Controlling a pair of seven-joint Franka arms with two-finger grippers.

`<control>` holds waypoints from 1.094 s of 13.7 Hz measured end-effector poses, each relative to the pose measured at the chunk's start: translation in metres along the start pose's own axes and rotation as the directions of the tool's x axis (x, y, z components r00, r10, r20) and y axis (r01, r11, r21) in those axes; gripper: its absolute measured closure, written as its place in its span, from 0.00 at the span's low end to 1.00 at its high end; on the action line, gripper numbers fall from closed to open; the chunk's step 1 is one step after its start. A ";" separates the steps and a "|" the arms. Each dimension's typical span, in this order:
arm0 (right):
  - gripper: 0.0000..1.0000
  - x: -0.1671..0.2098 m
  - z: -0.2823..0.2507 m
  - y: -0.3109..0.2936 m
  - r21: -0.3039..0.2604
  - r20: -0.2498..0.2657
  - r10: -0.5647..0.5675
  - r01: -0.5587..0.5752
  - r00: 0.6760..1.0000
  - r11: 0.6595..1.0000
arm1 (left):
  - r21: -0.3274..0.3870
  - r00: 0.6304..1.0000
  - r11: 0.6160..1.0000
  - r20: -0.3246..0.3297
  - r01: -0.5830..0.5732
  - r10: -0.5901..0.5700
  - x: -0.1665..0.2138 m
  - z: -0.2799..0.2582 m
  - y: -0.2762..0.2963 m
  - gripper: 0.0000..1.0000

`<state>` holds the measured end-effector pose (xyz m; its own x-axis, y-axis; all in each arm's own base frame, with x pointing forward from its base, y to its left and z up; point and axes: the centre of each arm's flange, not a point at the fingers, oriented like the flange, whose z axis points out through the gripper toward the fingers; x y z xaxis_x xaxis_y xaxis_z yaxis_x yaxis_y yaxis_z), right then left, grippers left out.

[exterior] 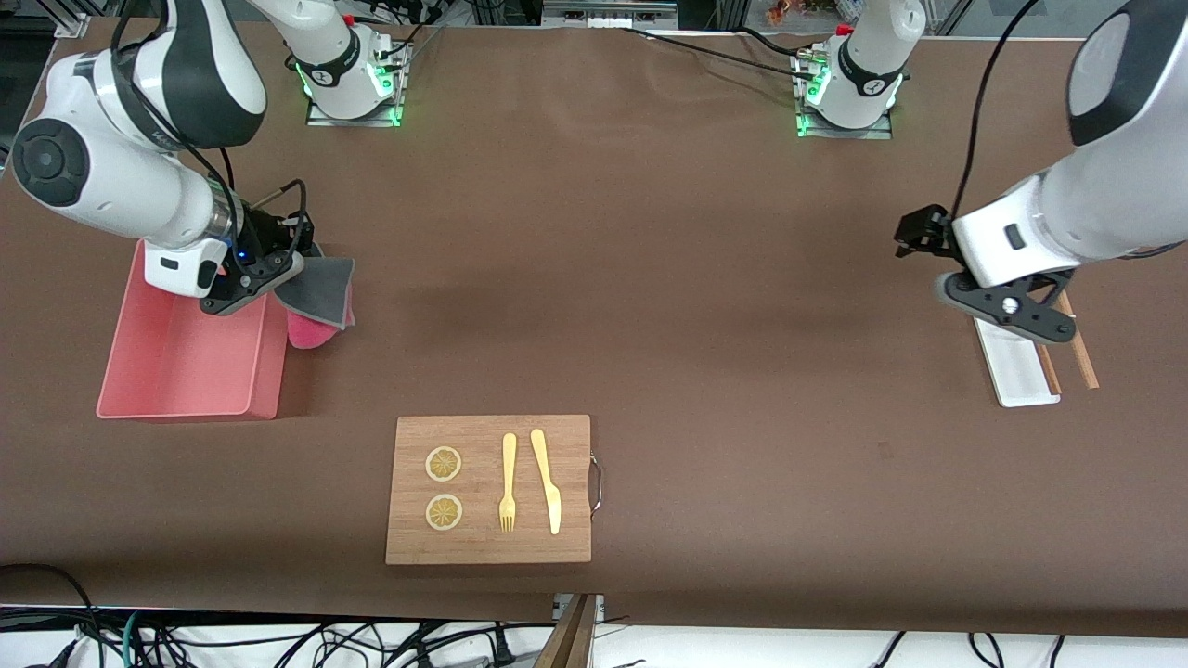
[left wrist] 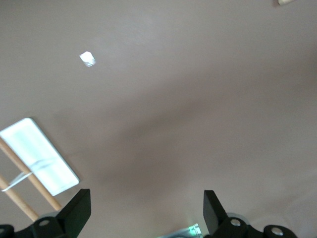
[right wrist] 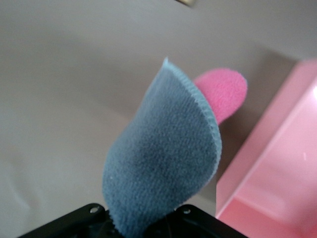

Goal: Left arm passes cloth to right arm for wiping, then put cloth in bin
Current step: 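Wipe the table with the cloth using the right gripper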

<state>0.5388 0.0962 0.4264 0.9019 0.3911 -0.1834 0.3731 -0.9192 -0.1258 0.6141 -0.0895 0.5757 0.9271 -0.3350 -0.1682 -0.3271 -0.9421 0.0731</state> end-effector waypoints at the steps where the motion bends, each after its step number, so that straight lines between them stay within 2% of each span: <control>1: 0.98 -0.002 0.008 -0.002 -0.021 0.020 0.064 -0.063 0.998 0.998 | 0.007 0.999 0.999 -0.040 0.031 -0.031 -0.006 -0.002 -0.018 0.00; 2: 0.98 -0.003 0.017 -0.005 -0.041 0.032 0.115 -0.113 0.993 0.993 | 0.009 0.995 0.998 -0.074 0.061 -0.060 -0.015 -0.001 -0.037 0.00; 4: 0.98 -0.004 0.040 -0.011 -0.063 0.024 0.188 -0.187 0.982 0.980 | 0.011 0.990 0.995 -0.106 0.097 -0.096 -0.039 0.005 -0.056 0.00; 10: 0.98 0.002 0.131 -0.003 -0.052 -0.023 0.281 -0.281 0.960 0.958 | 0.011 0.986 0.990 -0.088 0.141 -0.140 -0.074 0.033 -0.038 0.00; 15: 0.98 0.022 0.194 0.007 -0.028 -0.033 0.286 -0.286 0.958 0.958 | 0.020 0.983 0.988 -0.108 0.153 -0.150 -0.075 0.034 -0.009 0.00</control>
<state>0.5193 0.1076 0.2325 0.9776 0.1107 -0.1790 0.1049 -0.9936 -0.0411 0.5417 -0.0561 0.5546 0.9800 -0.1862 -0.0702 -0.1847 -0.9824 0.0264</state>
